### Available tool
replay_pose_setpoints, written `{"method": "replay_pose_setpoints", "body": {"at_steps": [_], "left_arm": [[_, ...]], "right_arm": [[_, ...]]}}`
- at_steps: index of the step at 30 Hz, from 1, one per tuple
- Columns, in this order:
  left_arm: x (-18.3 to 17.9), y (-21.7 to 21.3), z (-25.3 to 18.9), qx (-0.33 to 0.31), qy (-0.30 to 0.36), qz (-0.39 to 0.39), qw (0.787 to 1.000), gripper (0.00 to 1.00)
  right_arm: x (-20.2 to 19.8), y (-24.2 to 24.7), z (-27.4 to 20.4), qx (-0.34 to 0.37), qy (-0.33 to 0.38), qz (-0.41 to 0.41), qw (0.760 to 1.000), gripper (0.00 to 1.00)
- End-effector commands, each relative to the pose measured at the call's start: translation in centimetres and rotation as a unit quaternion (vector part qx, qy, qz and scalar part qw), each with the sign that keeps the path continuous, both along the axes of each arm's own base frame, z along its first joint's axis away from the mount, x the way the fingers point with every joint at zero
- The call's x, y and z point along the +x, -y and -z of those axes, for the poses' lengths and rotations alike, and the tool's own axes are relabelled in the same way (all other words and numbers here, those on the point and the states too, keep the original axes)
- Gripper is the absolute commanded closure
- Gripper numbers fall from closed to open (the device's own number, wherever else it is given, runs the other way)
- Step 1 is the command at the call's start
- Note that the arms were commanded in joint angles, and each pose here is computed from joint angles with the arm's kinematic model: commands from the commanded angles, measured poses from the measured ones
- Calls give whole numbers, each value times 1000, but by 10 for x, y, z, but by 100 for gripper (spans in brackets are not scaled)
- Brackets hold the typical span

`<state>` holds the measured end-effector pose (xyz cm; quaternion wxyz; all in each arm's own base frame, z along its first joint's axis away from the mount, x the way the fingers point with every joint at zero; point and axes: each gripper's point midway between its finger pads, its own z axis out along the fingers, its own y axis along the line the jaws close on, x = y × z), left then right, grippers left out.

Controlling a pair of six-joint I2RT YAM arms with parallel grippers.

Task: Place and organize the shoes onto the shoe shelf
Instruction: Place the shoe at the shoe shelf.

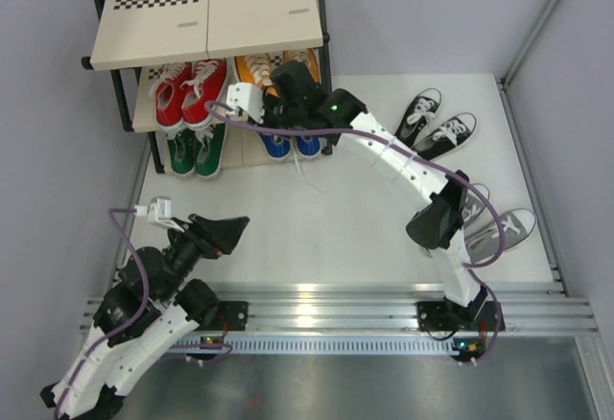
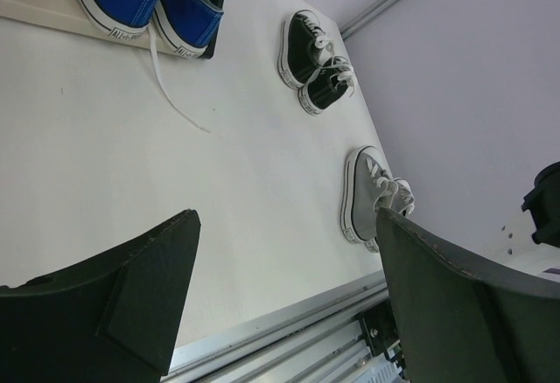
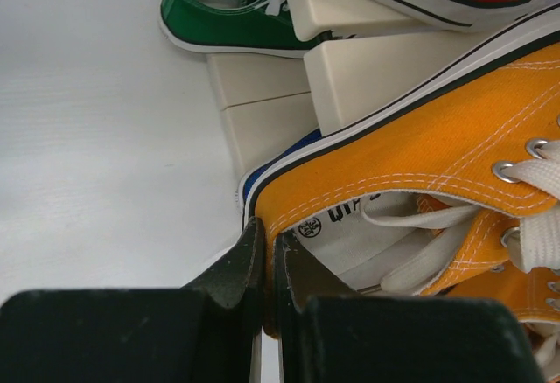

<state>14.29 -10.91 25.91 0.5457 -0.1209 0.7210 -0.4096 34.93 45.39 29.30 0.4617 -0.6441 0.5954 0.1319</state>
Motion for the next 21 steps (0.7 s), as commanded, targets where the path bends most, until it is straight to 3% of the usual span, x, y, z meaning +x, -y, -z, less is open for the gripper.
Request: {"method": "replay_pose_setpoints", "body": {"at_steps": [1,11,21], "left_arm": [[-1,2,1,-9,-1,6,1000,13],[-2,1,-2,-14,2,4,1000,13],[-5,5,-4,-23,-2,17,1000,13]], "right_arm": [[23,-10,-85,88,121,10,989,100],[42,-7,-83,95,130,34,986,100],[51,-5,-78,89,135,48,986,91]]}}
